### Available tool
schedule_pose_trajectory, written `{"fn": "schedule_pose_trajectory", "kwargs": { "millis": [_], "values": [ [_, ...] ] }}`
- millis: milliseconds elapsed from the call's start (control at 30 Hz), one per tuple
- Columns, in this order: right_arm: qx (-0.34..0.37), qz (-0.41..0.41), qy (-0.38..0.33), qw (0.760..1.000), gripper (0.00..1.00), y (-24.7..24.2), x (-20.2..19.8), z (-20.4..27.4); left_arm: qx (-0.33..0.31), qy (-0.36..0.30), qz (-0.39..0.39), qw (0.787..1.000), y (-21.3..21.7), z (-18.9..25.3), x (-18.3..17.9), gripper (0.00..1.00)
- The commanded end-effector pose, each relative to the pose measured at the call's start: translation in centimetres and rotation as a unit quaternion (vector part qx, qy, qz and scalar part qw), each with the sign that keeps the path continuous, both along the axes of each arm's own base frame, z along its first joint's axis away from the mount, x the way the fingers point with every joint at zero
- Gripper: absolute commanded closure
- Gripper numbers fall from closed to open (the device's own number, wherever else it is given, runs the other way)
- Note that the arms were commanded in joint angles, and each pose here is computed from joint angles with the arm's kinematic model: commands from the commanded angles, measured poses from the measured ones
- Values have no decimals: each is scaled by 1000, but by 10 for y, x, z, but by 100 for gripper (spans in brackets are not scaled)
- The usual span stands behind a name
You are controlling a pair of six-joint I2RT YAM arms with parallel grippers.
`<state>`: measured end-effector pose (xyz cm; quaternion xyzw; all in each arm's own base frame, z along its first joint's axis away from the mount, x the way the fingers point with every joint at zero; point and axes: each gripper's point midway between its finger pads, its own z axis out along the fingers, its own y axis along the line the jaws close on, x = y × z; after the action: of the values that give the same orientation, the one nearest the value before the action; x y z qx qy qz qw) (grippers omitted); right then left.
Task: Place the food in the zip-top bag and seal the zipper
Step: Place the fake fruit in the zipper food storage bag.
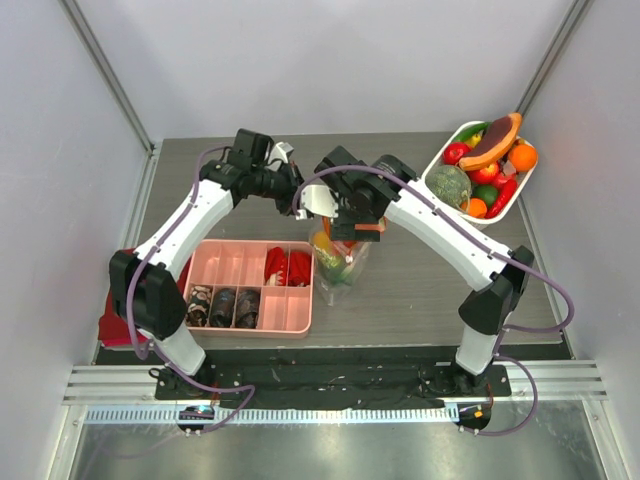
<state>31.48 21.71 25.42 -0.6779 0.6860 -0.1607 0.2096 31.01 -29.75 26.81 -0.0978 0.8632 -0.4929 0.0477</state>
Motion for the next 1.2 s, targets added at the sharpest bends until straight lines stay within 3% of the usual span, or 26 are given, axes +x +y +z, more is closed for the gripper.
{"fn": "schedule_pose_trajectory", "kwargs": {
  "millis": [0, 233, 467, 600, 667, 733, 833, 867, 1000, 1067, 1167],
  "values": [
    [86, -4, -56, 995, 0, 16, 5, 41, -41, -15, -29, 999, -8, 21, -11, 100],
    [211, -50, -79, 973, 0, 3, 5, 83, -47, -16, -30, 998, -7, 22, -14, 100],
    [375, -214, -35, 901, 0, -94, 50, 99, -38, -49, -31, 998, -7, 28, -10, 100],
    [420, -326, -41, 846, 0, -188, 84, 94, -34, -58, -40, 997, -11, 28, -12, 100],
    [428, -352, -36, 832, 0, -216, 99, 85, -33, -63, -43, 997, -13, 29, -12, 100],
    [436, -393, -55, 808, 1, -262, 111, 82, -33, -69, -45, 996, -14, 31, -13, 100],
    [476, -466, -54, 744, 2, -314, 132, 71, -32, -66, -44, 996, -13, 30, -12, 100],
    [502, -490, -55, 710, 2, -322, 137, 75, -33, -67, -44, 996, -14, 30, -13, 100],
    [531, -545, -64, 646, 5, -362, 149, 56, -31, -63, -42, 997, -13, 28, -12, 100],
    [517, -559, -82, 643, 7, -378, 152, 45, -31, -61, -43, 997, -14, 26, -11, 100],
    [486, -565, -90, 660, 10, -391, 153, 25, -32, -57, -43, 997, -15, 26, -10, 100]
  ]
}}
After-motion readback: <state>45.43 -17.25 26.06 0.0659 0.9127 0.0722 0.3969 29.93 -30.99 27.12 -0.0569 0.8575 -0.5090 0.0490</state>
